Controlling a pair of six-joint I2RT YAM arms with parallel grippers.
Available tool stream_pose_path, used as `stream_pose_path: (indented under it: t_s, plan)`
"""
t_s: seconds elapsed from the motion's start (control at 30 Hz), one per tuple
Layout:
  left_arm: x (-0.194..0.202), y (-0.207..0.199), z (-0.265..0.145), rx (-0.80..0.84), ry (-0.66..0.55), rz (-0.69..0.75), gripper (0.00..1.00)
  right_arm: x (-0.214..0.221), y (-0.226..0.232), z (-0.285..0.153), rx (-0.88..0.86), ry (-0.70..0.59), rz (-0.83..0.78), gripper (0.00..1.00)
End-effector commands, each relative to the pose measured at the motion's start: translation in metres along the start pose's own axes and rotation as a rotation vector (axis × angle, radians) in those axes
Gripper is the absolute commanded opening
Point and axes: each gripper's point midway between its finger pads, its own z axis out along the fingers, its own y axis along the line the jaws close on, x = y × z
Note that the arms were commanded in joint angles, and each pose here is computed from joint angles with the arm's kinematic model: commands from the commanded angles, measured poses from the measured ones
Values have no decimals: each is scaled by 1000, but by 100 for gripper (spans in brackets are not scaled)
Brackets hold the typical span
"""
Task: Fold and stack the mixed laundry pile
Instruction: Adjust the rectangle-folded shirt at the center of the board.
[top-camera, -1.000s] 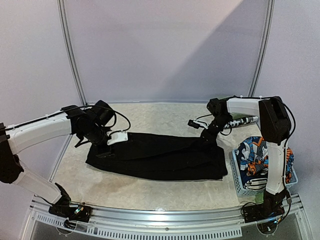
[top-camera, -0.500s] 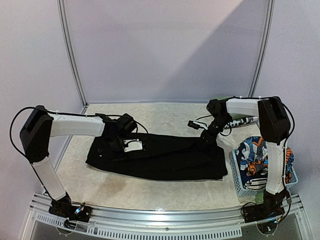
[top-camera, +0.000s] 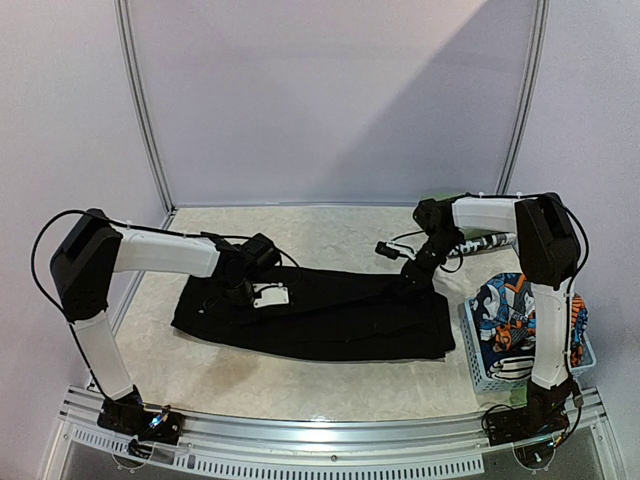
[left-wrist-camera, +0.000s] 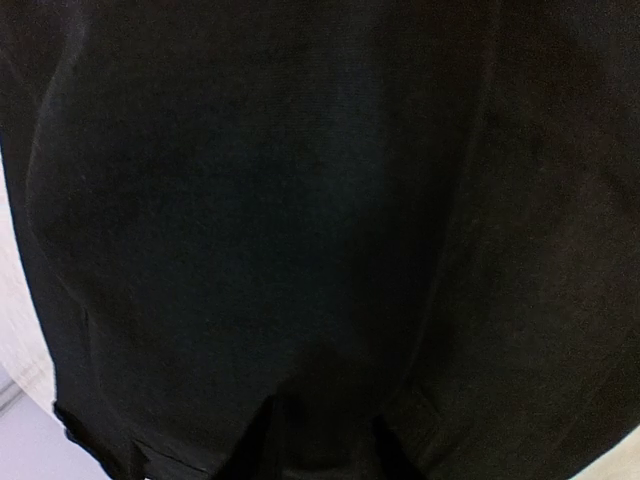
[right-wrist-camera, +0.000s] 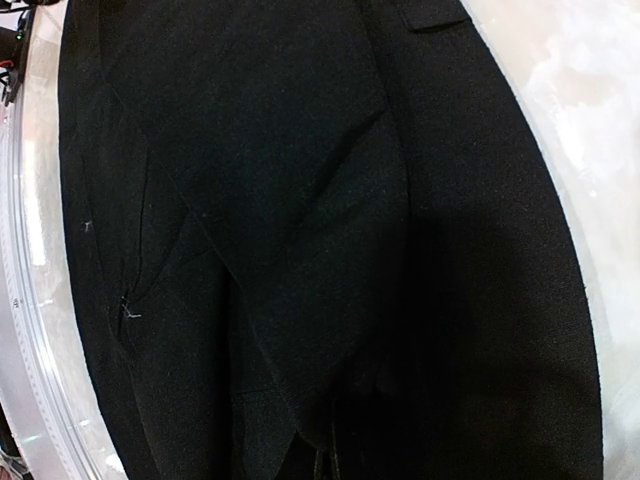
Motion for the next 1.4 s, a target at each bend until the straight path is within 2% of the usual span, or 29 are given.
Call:
stream_pose_path:
  t_s: [0.0, 0.13, 0.27, 0.47, 0.6, 0.67, 0.77, 0.83, 0.9, 0.93, 0.97, 1.0, 1.07, 1.13, 1.23, 1.37]
  plan:
    - [-5, 10, -8, -62, -12, 7, 15, 0, 0, 4, -23, 0, 7, 3]
    - [-6, 23, -37, -94, -19, -1, 1, 2, -1, 5, -23, 5, 8, 1]
    - [-9, 33, -69, -81, -22, 0, 0, 5, 1, 7, -37, 16, 6, 0]
    - [-28, 27, -119, 126, -84, -47, 0, 8, 6, 7, -60, 24, 2, 0]
    - [-45, 29, -155, 320, -235, -152, 0, 10, 9, 8, -78, 27, 3, 0]
    - [-51, 47, -167, 395, -314, -251, 0, 10, 10, 8, -83, 24, 1, 0]
    - [-61, 68, -162, 680, -474, -447, 0, 9, 12, 9, -102, 22, 5, 0]
    - [-66, 97, -131, 892, -511, -721, 2, 8, 14, 9, -114, 21, 7, 0]
    - [-59, 131, -66, 1149, -462, -1062, 8, 9, 15, 8, -116, 24, 6, 0]
    - [-51, 149, -43, 1216, -439, -1197, 18, 9, 15, 8, -116, 25, 4, 0]
    - [-41, 161, -20, 1221, -398, -1300, 23, 9, 15, 8, -116, 26, 4, 0]
    - [-32, 171, -3, 1122, -361, -1349, 36, 9, 15, 8, -116, 27, 4, 0]
    - [-35, 200, -16, 912, -473, -1317, 50, 10, 16, 8, -121, 27, 11, 0]
    - [-38, 232, -50, 749, -675, -1320, 57, 9, 17, 8, -127, 23, 15, 0]
    - [-22, 262, -93, 463, -831, -1323, 67, 7, 16, 10, -134, 19, 22, 0]
    - [-1, 247, -108, 241, -805, -1303, 70, 8, 15, 13, -146, 25, 33, 0]
